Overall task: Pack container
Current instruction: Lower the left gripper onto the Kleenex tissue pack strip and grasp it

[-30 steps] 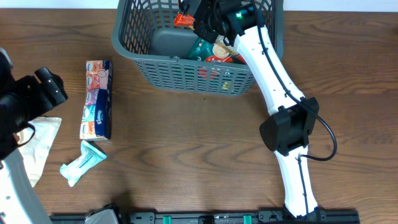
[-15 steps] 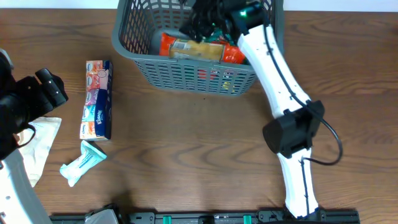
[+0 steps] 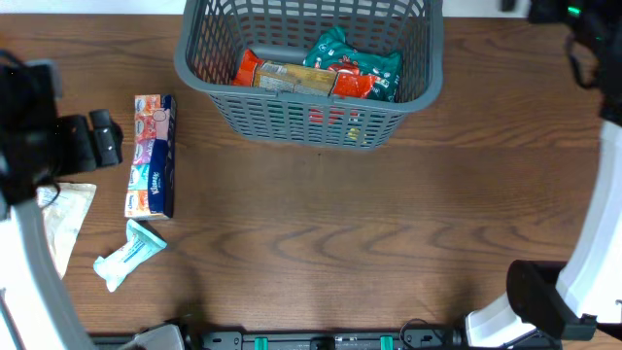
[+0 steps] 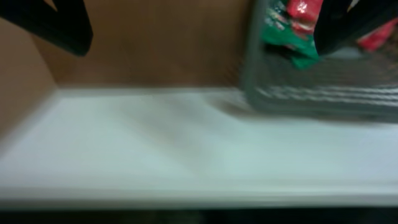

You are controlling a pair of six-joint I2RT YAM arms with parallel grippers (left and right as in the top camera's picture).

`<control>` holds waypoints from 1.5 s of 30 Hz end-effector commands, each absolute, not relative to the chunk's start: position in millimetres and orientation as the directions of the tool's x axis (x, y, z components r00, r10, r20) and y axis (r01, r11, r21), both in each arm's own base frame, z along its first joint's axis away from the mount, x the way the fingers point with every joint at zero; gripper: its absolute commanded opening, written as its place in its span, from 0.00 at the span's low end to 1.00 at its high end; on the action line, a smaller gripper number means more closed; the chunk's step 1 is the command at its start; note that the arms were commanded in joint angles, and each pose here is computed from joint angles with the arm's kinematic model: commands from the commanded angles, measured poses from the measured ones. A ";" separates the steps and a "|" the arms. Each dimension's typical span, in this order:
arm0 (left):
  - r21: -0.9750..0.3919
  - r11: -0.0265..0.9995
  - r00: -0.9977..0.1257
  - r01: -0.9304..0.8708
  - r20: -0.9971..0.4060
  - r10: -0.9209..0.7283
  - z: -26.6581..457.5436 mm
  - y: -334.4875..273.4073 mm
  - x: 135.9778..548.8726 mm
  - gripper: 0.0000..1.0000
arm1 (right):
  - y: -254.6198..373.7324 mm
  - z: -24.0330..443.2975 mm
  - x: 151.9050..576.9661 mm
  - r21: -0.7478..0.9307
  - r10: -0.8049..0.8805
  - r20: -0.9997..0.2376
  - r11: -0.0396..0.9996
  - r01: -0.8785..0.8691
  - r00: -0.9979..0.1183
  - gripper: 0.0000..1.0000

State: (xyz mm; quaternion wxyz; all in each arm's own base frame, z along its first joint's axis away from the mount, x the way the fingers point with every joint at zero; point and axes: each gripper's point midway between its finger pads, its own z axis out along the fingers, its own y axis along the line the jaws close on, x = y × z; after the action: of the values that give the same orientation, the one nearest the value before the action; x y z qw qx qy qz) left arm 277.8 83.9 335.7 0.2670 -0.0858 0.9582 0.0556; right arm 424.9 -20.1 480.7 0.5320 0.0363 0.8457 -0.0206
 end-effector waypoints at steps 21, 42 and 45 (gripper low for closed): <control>-0.062 0.997 -0.994 -0.046 0.097 -0.040 73.1 96.7 385.9 0.99 | -123.0 266.5 459.3 -0.004 0.359 -0.459 0.914 0.406 -0.812 0.99; -0.077 0.997 -0.985 -0.022 0.172 -0.009 -18.7 77.9 365.4 0.99 | -128.2 264.4 469.6 -0.025 0.333 -0.483 0.919 0.392 -0.810 0.99; -0.081 0.996 -0.982 -0.024 0.188 -0.008 -17.3 77.0 361.2 0.96 | -128.3 264.4 469.5 -0.025 0.332 -0.484 0.920 0.392 -0.810 0.99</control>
State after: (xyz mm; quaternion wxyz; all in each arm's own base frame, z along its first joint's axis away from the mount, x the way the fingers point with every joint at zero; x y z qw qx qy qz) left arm 382.5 82.8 -2.1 -0.0533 -0.0122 0.9982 -0.0265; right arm 470.8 -122.0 264.7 0.2434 0.1902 0.9497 -0.0512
